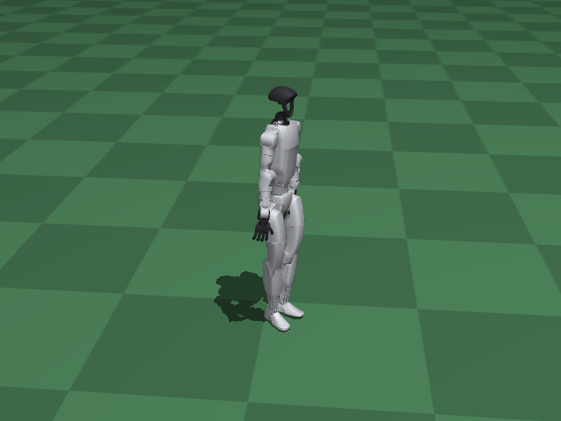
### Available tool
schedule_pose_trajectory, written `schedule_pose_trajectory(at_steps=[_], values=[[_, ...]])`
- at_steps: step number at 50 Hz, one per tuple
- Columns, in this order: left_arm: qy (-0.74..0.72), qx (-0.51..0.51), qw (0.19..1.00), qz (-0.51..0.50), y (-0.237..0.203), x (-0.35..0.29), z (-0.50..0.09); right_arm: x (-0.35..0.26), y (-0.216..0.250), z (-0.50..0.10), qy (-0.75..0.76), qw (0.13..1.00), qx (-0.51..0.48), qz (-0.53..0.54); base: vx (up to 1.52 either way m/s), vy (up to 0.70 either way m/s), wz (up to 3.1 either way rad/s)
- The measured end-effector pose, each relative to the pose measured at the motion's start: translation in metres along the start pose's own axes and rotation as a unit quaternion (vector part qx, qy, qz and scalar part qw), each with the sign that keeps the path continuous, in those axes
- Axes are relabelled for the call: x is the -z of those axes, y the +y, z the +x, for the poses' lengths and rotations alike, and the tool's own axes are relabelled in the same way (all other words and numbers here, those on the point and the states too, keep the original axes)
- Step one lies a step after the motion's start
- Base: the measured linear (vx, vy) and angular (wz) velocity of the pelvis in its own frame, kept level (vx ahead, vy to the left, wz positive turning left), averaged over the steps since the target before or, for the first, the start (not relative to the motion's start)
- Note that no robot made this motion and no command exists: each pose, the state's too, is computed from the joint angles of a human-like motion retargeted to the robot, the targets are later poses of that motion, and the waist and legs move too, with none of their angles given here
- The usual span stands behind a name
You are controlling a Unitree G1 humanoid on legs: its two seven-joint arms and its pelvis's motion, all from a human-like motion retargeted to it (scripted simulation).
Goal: In place motions
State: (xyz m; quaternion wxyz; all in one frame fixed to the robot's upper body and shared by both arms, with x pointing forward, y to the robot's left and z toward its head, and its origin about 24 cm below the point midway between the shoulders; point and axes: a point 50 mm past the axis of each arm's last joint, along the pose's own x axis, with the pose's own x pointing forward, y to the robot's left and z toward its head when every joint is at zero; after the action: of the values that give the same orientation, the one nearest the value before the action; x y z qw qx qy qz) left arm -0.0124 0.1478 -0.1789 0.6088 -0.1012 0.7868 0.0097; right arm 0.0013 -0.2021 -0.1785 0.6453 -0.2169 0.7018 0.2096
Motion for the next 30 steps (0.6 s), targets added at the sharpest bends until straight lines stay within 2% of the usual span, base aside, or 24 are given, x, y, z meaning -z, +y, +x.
schedule_pose_trajectory(at_steps=[16,30], values=[[0.012,-0.027,0.999,0.012,0.014,0.004,-0.002,-0.019,-0.013,-0.002,-0.049,0.999,0.012,0.019,0.02,0.00,-0.24],[0.044,-0.008,0.999,-0.032,0.011,0.026,0.001,-0.028,-0.025,-0.005,-0.061,0.998,0.028,-0.001,-0.04,0.19,-1.60]])
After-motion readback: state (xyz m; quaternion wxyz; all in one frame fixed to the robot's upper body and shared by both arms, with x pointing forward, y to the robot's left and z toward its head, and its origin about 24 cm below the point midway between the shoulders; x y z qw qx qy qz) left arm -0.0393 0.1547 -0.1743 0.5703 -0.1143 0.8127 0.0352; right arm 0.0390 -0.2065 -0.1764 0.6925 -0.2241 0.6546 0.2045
